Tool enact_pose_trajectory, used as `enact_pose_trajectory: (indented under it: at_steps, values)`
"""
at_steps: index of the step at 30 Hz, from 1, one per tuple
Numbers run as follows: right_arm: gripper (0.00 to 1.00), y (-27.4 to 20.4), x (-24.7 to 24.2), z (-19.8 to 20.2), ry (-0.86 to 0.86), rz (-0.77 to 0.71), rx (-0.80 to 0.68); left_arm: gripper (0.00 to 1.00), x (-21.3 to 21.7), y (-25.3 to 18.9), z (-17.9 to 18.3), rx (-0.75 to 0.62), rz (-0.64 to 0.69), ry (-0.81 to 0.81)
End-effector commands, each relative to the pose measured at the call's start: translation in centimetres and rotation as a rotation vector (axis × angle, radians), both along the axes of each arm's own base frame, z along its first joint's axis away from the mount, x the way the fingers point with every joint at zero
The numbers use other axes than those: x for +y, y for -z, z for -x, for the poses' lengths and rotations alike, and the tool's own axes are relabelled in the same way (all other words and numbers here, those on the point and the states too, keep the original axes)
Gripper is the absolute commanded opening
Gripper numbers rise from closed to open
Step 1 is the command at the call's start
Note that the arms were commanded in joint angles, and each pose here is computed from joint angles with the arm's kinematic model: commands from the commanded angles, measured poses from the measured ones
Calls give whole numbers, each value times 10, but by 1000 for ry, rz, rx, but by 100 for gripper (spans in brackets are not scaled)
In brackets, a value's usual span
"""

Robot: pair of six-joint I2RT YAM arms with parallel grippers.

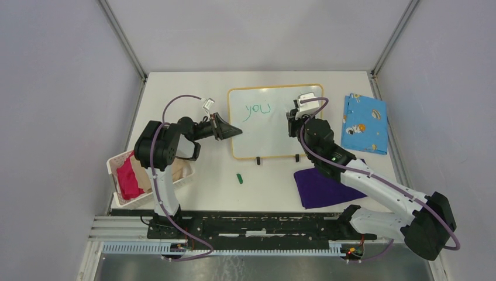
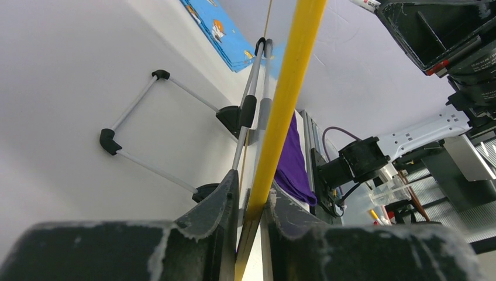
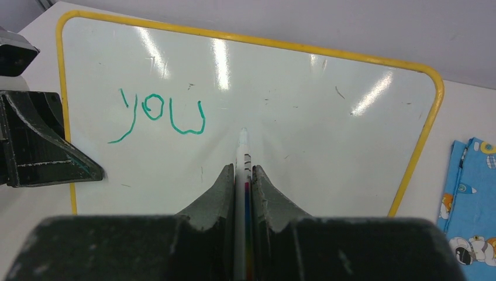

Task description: Write a sentence on the whiteboard

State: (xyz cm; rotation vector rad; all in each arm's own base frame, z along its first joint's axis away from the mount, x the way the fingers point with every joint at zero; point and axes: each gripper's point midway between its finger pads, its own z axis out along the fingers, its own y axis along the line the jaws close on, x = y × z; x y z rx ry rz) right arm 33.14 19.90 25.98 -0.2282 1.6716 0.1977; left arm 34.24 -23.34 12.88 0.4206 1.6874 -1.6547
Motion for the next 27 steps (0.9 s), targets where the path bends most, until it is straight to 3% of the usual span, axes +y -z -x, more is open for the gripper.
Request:
enact_pose_trajectory:
  at_steps: [1, 6, 19, 20, 24, 27]
  values:
    - [0, -24, -1, 2, -12, -64, -70, 14, -2, -33, 6, -218, 39, 28]
    - [0, -26, -2, 7, -25, -75, -77, 2, -2, -28, 7, -218, 32, 32]
    - [0, -18, -6, 6, -2, -65, -67, 2, -7, -9, 19, -242, -2, 67]
    - [0, -17, -7, 7, -3, -67, -69, 4, -7, -10, 19, -247, -2, 67]
    - [0, -17, -9, 9, -3, -67, -72, 30, -7, -16, 18, -252, 4, 62]
    - [0, -18, -9, 10, -7, -72, -76, 37, -7, -20, 18, -255, 10, 57]
